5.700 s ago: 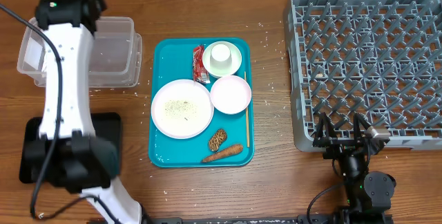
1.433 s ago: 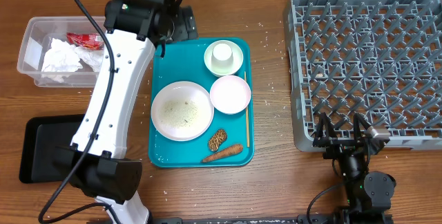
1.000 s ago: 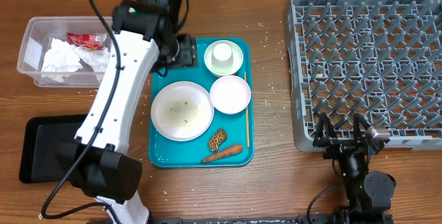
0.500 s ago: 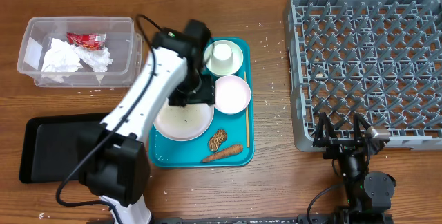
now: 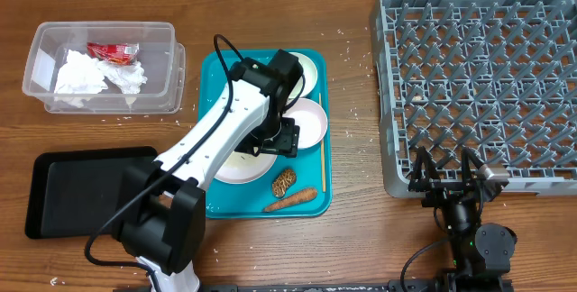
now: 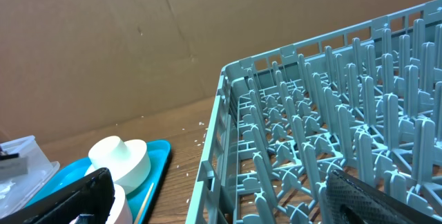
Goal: Sort waste into correct bins and load items into the dishwasher
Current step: 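Reach the left gripper to the rice plate rim and grip it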
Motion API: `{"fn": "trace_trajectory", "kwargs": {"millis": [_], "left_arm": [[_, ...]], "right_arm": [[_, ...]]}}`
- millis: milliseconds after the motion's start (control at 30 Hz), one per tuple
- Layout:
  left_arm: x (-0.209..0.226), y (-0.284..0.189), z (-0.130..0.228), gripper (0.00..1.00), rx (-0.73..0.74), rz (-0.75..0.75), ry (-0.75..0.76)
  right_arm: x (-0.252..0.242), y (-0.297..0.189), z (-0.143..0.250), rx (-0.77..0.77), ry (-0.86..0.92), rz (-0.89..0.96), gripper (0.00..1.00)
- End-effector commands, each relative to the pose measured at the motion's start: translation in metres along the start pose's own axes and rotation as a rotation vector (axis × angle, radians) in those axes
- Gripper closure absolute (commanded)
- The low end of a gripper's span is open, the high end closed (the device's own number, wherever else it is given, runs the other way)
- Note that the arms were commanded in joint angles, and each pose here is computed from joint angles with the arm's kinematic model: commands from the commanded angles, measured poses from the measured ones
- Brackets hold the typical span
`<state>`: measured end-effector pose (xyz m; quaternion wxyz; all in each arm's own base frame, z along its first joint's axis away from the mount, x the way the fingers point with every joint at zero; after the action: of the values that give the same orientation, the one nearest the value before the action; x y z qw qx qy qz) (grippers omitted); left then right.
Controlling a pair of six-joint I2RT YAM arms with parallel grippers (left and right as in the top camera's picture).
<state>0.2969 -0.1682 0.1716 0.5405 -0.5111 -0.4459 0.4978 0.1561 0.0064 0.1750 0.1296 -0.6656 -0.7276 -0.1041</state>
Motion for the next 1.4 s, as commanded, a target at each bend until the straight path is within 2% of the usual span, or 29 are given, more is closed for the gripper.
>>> {"fn": "trace_trajectory", "kwargs": {"millis": [0, 167, 467, 700, 767, 1333, 1367], "left_arm": [[0.005, 0.017, 0.000, 0.23, -0.007, -0.036, 0.001], [0.004, 0.036, -0.005, 0.24, -0.059, -0.016, 0.025], [0.007, 0.058, 0.000, 0.28, -0.061, -0.016, 0.043], [0.010, 0.062, -0.002, 0.32, -0.091, -0.053, 0.054], [0.011, 0.062, -0.002, 0.36, -0.100, -0.085, 0.059], [0.004, 0.074, 0.008, 0.36, -0.094, -0.093, 0.089], [0.003, 0.074, 0.007, 0.39, -0.099, -0.091, 0.089]], "right_arm": [[-0.001, 0.000, 0.002, -0.006, -0.001, 0.002, 0.00], [-0.001, 0.000, 0.002, -0.006, -0.001, 0.002, 0.00], [-0.001, 0.000, 0.002, -0.006, -0.001, 0.002, 0.00], [-0.001, 0.000, 0.002, -0.006, -0.001, 0.002, 0.00], [-0.001, 0.000, 0.002, -0.006, -0.001, 0.002, 0.00], [-0.001, 0.000, 0.002, -0.006, -0.001, 0.002, 0.00], [-0.001, 0.000, 0.002, -0.006, -0.001, 0.002, 0.00]]}}
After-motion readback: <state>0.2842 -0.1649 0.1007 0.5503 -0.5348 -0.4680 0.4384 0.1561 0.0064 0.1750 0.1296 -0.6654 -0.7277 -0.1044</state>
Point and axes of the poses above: each gripper's point midway between its finger pads, its own y axis out along the fingers, its own x axis along the line the jaws close on, z = x × y, the point moved 9 cm from there along -y, back along the fingers
